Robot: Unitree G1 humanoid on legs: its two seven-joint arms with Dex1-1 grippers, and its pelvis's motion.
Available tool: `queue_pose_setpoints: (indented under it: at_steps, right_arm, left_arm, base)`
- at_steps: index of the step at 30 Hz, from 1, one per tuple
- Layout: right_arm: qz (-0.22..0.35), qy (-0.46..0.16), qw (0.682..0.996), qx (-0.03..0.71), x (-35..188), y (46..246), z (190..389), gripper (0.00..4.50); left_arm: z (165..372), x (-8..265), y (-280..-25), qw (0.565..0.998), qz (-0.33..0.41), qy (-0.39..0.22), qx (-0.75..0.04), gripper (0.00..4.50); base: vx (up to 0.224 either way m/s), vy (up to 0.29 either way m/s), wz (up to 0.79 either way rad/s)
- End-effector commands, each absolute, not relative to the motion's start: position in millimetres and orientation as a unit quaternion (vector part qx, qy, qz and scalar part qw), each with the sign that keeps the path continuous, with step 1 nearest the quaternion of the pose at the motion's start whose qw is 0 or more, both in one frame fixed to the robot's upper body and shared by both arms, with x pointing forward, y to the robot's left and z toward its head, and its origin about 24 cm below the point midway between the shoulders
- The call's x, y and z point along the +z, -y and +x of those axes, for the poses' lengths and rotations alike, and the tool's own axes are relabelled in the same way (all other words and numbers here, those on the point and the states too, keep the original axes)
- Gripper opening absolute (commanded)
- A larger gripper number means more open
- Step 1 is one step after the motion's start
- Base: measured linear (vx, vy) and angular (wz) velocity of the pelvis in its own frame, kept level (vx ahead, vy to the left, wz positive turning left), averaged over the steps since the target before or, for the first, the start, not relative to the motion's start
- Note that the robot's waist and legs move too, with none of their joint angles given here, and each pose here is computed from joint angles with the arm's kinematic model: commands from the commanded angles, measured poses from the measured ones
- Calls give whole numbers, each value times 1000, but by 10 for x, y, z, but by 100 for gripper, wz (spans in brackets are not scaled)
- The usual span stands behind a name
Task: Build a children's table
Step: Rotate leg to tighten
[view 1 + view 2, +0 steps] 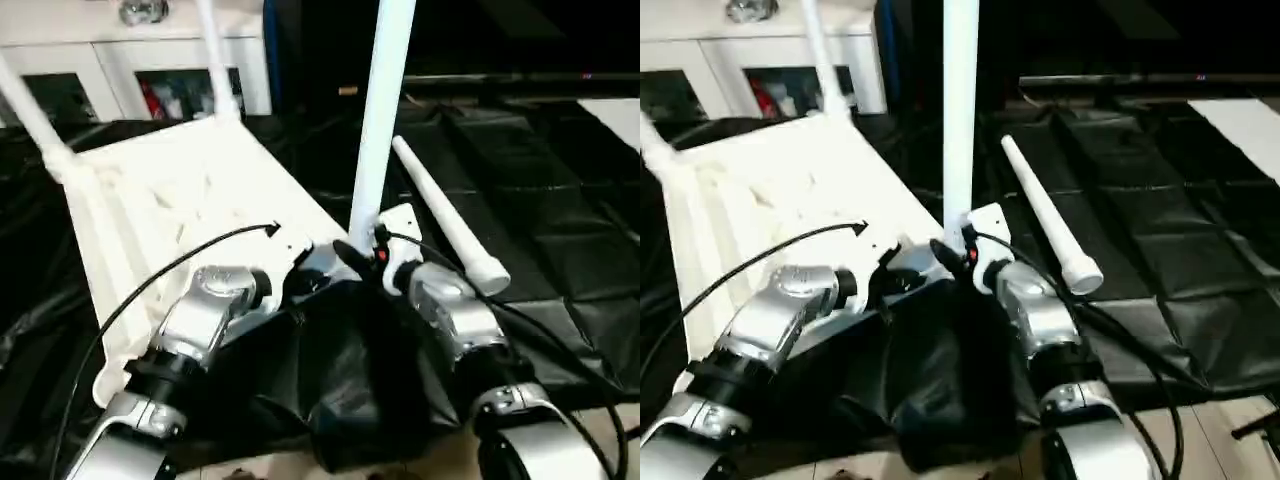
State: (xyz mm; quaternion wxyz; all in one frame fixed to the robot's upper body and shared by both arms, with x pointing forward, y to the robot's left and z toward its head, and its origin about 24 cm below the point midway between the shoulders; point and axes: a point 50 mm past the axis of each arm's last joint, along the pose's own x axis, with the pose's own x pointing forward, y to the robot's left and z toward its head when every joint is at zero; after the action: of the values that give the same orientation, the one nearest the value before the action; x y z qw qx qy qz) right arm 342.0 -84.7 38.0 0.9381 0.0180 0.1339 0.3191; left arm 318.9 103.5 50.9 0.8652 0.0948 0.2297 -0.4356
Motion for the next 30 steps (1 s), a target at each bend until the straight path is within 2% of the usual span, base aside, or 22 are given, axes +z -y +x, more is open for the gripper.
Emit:
queue_pose_setpoints:
  at_steps: [1, 9, 13, 15, 16, 23, 27, 29, 30]
  right_arm:
    - [22, -138, 899, 414, 330, 400, 3260, 350]
    - [25, -105, 941, 321, 418, 761, 3375, 350]
    - [33, -92, 969, 227, 432, 1042, 3450, 350]
    - [34, -90, 972, 215, 436, 1073, 3460, 350]
    - [42, -85, 978, 186, 456, 1142, 3486, 350]
    - [41, -82, 978, 189, 475, 1107, 3484, 350]
    - [30, -88, 975, 202, 436, 1028, 3457, 350]
    - [24, -90, 973, 209, 423, 992, 3445, 357]
    - [23, -92, 973, 212, 419, 981, 3442, 357]
  left_arm:
    - [3213, 667, -810, 871, 87, -190, -445, 0]
    - [3387, 641, -944, 916, 64, -212, -334, 0]
    - [3498, 698, -955, 935, 55, -200, -289, 0]
    - [3509, 704, -953, 936, 54, -199, -285, 0]
    - [3536, 715, -940, 939, 53, -196, -277, 0]
    - [3600, 738, -922, 952, 58, -188, -234, 0]
    - [3642, 822, -904, 959, 59, -146, -236, 0]
    - [3638, 870, -901, 956, 61, -125, -259, 44]
    - [3639, 878, -909, 956, 63, -123, -260, 44]
  base:
    - [0, 0, 0]
    - [0, 0, 0]
    - [0, 0, 0]
    - [0, 0, 0]
    - [0, 0, 0]
    - [0, 0, 0]
    - [0, 0, 0]
    - [0, 0, 0]
    - [0, 0, 0]
